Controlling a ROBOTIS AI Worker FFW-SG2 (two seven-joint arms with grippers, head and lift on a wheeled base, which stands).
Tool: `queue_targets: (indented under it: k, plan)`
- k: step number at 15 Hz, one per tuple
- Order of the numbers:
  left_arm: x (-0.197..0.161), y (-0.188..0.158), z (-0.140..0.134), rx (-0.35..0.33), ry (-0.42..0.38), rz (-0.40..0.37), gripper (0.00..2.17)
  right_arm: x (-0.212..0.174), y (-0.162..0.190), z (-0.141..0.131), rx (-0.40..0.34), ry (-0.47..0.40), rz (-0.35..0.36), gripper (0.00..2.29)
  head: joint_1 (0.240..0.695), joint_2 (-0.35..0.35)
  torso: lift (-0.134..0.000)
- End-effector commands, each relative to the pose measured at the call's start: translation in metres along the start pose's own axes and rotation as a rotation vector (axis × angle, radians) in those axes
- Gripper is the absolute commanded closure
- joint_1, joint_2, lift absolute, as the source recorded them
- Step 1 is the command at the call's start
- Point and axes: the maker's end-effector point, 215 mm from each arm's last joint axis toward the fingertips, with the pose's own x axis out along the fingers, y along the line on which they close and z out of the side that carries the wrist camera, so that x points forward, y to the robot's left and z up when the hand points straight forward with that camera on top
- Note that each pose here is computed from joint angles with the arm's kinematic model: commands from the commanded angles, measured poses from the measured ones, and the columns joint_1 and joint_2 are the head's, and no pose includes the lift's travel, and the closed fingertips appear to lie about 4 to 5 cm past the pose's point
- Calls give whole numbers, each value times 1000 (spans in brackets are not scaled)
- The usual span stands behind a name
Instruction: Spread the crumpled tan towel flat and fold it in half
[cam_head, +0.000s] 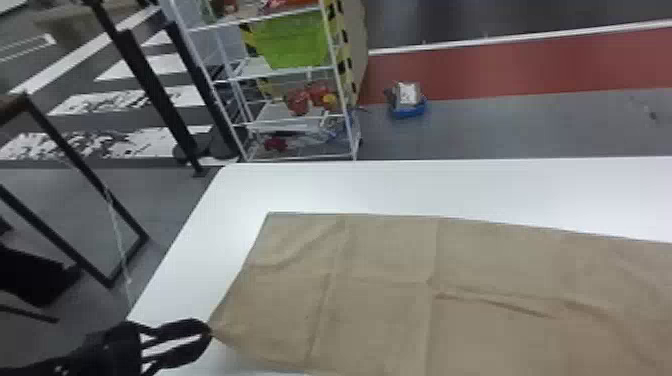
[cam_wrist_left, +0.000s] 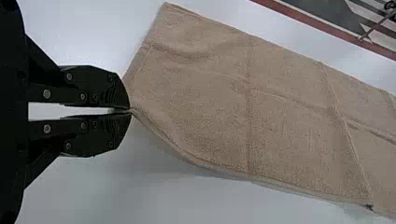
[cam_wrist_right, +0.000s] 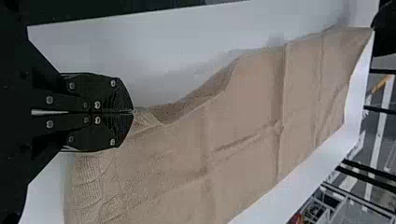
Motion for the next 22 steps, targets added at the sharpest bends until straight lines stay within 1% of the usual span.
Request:
queue_targets:
  k: [1,2,3,4,5,6,7,8,10,12,13,16,17,18,19,20,21,22]
  plan:
    - [-3,0,3,2,-5,4,-2,-2,3,-14,-54,77,24,1767,695,300,-123]
    - [-4,2,3,3,-3,7,-2,-3,4,-17,-57,89,37,1767,695,295,-123]
    - [-4,3,6,8,-5,10,-2,-6,3,-16,-54,83,35,1764,695,289,-123]
    - [-5,5,9,13,-7,15,26,-13,-6,-13,-44,78,12,1760,695,284,-123]
    - [-7,8,11,20,-6,20,26,-24,-18,-7,-2,47,-20,1490,695,276,-123]
    - [-8,11,14,24,-6,26,26,-38,-31,0,89,-1,-56,944,695,266,-123]
    - [-10,13,17,26,-8,32,29,-47,-39,4,165,-33,-74,886,695,239,-123]
    - [-10,14,18,28,-8,35,29,-55,-44,10,214,-71,-85,886,695,225,-123]
    - [-11,16,22,27,-11,40,29,-60,-48,15,197,-65,-99,883,695,198,-123]
    - [-10,16,22,26,-12,39,29,-58,-48,14,168,-29,-102,883,695,190,-123]
    - [-10,15,22,24,-13,38,29,-59,-49,13,169,-23,-104,883,695,184,-123]
    - [-10,14,20,23,-8,34,29,-70,-51,16,120,3,-125,883,695,180,-123]
    - [-11,14,20,24,-9,35,29,-71,-42,11,52,52,-115,883,695,175,-123]
    - [-11,14,20,24,-9,36,29,-69,-29,6,-32,95,-93,883,695,175,-123]
    - [-10,14,20,22,-9,36,29,-69,-21,-3,-61,130,-77,883,695,175,-123]
    - [-10,14,20,23,-9,36,29,-69,-9,-14,-108,184,-51,883,695,177,-123]
    - [-9,14,22,22,-14,38,29,-70,3,-21,-162,220,-25,883,695,178,-123]
    - [-8,14,23,23,-16,40,29,-72,9,-27,-167,234,-15,886,695,173,-123]
